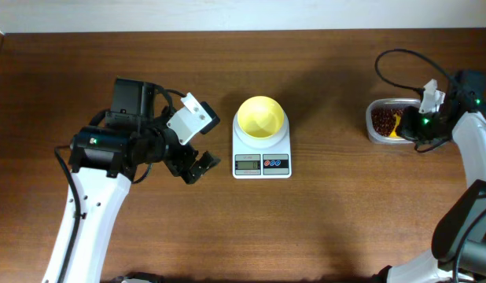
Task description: Scoop item into bowl and weigh 50g on scale
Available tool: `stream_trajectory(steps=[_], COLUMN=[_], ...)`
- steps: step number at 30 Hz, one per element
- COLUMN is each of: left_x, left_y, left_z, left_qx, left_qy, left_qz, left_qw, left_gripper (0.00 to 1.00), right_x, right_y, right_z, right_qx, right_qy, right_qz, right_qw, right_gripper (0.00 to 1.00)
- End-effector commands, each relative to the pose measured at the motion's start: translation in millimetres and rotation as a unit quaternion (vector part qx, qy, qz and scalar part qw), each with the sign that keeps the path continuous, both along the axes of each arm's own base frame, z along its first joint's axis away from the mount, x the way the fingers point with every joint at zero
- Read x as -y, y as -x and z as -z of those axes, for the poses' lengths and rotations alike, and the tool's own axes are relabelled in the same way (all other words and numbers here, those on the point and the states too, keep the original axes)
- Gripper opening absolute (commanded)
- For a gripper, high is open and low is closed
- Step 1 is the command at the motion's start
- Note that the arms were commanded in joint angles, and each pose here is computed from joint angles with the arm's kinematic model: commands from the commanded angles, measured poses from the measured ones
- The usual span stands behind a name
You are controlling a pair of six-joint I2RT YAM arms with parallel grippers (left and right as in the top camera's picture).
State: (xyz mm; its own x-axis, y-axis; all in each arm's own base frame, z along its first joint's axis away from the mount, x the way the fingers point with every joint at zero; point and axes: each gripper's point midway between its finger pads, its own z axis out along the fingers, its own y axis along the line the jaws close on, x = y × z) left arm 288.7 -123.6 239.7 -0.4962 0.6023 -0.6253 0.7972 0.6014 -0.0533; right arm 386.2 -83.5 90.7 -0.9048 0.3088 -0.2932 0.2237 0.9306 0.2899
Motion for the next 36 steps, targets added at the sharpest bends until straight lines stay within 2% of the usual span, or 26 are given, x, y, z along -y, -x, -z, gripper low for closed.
stream_trajectory(steps=[1,8,22,31,36], left_x=[-1,-1,-1,-1,-1], left_y=[0,0,0,0,0], left_z=[3,3,3,3,3], left_qx=[-0.001,-0.001,-0.001,-0.001,-0.001], left_qy=[-0.003,-0.003,-0.003,-0.003,-0.003], left_qz=[0.004,0.004,0.004,0.004,0.004], left_qw=[1.0,1.0,1.0,1.0,1.0], left_gripper=[0.99,0.99,0.99,0.99,0.99], right_x=[-10,-1,6,36,37], right_y=[-4,1,2,6,6], right_z=[-5,24,25,3,-5], right_qx=[0.012,-0.027,-0.027,0.034,0.052], right_qy=[-0.05,-0.069,-0.067,-0.177,-0.206], right_qz=[-0.002,0.025,0.034,0.078,0.081], right_qw=[0.999,0.997,0.997,0.981,0.974], right_gripper=[0.04,0.04,0.04,0.04,0.04])
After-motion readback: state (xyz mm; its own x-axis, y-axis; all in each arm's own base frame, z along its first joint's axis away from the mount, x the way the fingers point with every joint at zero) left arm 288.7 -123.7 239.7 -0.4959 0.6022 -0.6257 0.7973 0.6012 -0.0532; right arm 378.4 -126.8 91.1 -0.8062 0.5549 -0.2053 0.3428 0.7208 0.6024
